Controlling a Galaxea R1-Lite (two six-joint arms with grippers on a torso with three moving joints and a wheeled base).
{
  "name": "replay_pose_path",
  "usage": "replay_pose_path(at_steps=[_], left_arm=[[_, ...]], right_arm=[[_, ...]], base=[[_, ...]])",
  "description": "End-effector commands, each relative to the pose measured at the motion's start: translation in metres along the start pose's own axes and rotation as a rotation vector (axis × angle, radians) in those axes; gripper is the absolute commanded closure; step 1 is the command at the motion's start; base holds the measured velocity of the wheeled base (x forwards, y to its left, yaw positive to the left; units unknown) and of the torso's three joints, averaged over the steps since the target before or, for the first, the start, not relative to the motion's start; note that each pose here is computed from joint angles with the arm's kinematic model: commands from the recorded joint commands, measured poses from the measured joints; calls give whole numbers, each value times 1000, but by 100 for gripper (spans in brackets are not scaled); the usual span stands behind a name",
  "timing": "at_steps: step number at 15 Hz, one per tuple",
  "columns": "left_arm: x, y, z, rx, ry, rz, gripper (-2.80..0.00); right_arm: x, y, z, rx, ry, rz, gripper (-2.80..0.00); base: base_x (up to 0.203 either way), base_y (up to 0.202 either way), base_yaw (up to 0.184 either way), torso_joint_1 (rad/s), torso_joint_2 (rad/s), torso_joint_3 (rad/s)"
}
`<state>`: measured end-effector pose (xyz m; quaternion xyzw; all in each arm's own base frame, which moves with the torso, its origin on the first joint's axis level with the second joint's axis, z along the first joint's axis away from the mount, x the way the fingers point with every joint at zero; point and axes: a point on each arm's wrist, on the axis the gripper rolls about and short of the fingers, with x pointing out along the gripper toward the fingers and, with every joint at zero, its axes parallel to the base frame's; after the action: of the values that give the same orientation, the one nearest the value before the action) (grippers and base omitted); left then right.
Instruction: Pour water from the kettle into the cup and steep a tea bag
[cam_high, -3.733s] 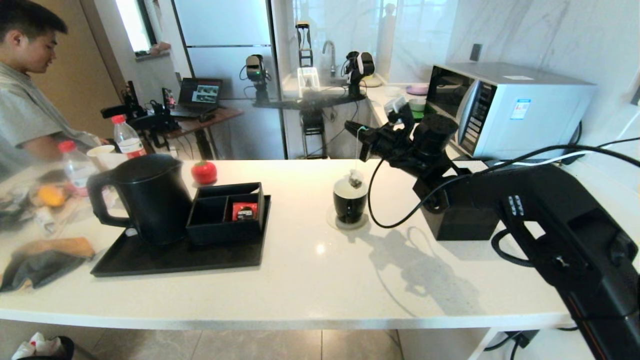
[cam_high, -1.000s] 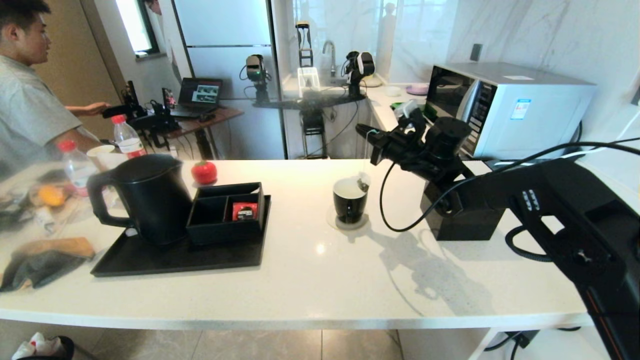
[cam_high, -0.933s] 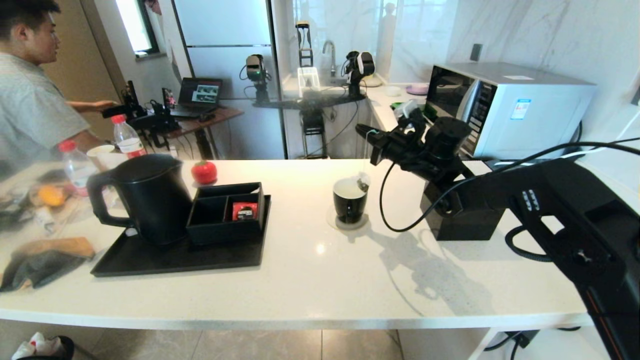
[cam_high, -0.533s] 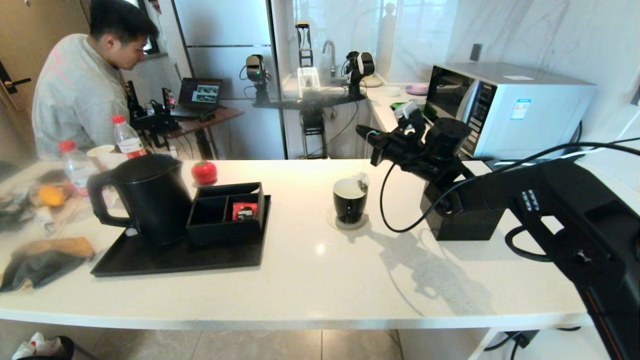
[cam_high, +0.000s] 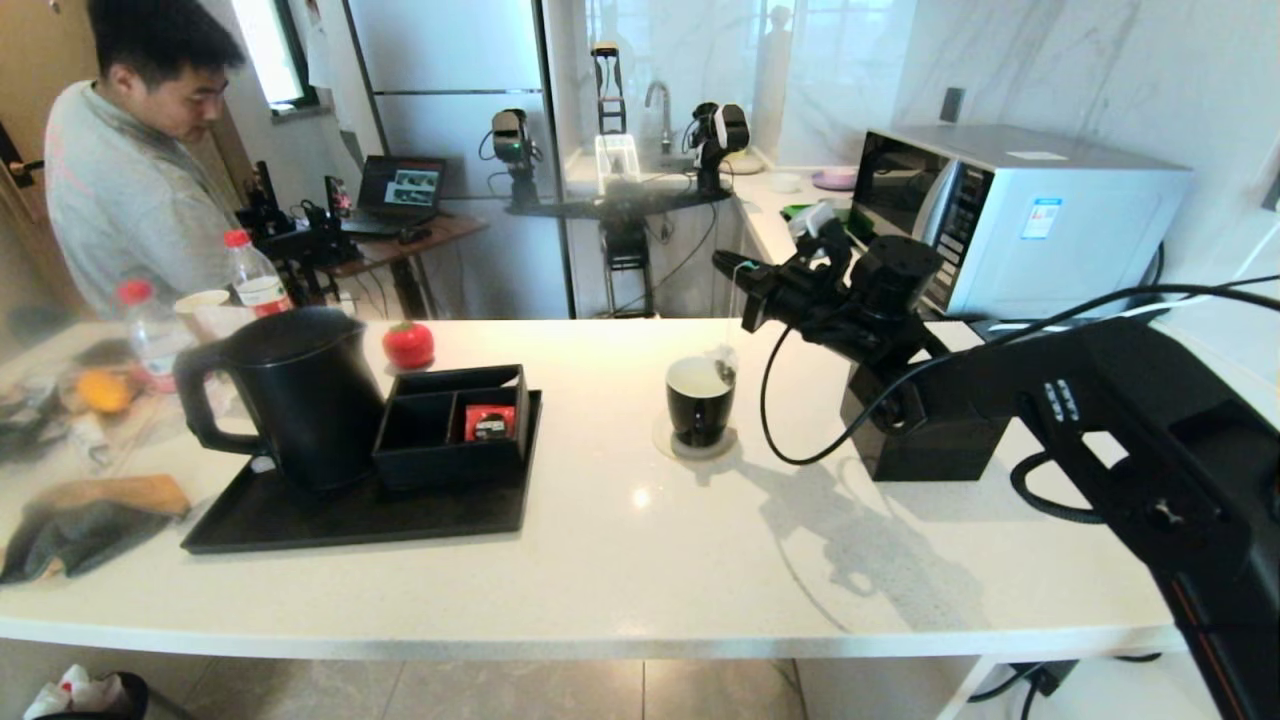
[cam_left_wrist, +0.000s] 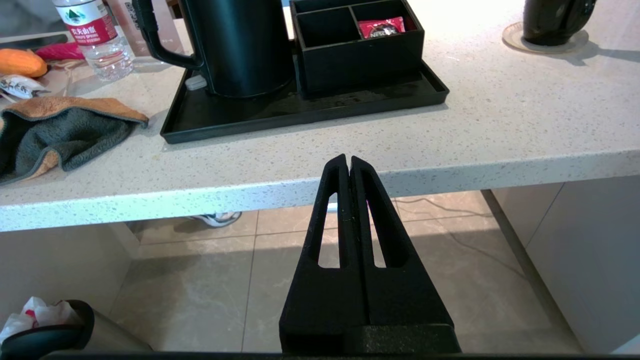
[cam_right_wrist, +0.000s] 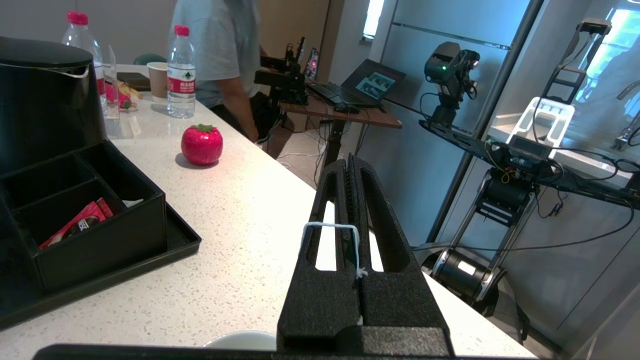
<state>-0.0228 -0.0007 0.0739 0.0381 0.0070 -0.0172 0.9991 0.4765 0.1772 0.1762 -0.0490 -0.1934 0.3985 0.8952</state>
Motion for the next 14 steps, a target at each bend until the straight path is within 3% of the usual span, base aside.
replay_pose_path(at_steps=[1, 4, 9, 14], left_arm=[[0, 0, 0, 0, 0, 0, 0], [0, 0, 0, 0, 0, 0, 0], [0, 0, 0, 0, 0, 0, 0], [0, 0, 0, 0, 0, 0, 0]], right_arm=[[-3, -6, 1, -9, -5, -9, 0], [-7, -15, 6, -20, -8, -28, 0], [-20, -38, 37, -58, -33, -74, 0], [-47, -78, 67, -115, -45, -160, 0]], base=[[0, 0, 0, 0, 0, 0], [0, 0, 0, 0, 0, 0], [0, 0, 0, 0, 0, 0], [0, 0, 0, 0, 0, 0]])
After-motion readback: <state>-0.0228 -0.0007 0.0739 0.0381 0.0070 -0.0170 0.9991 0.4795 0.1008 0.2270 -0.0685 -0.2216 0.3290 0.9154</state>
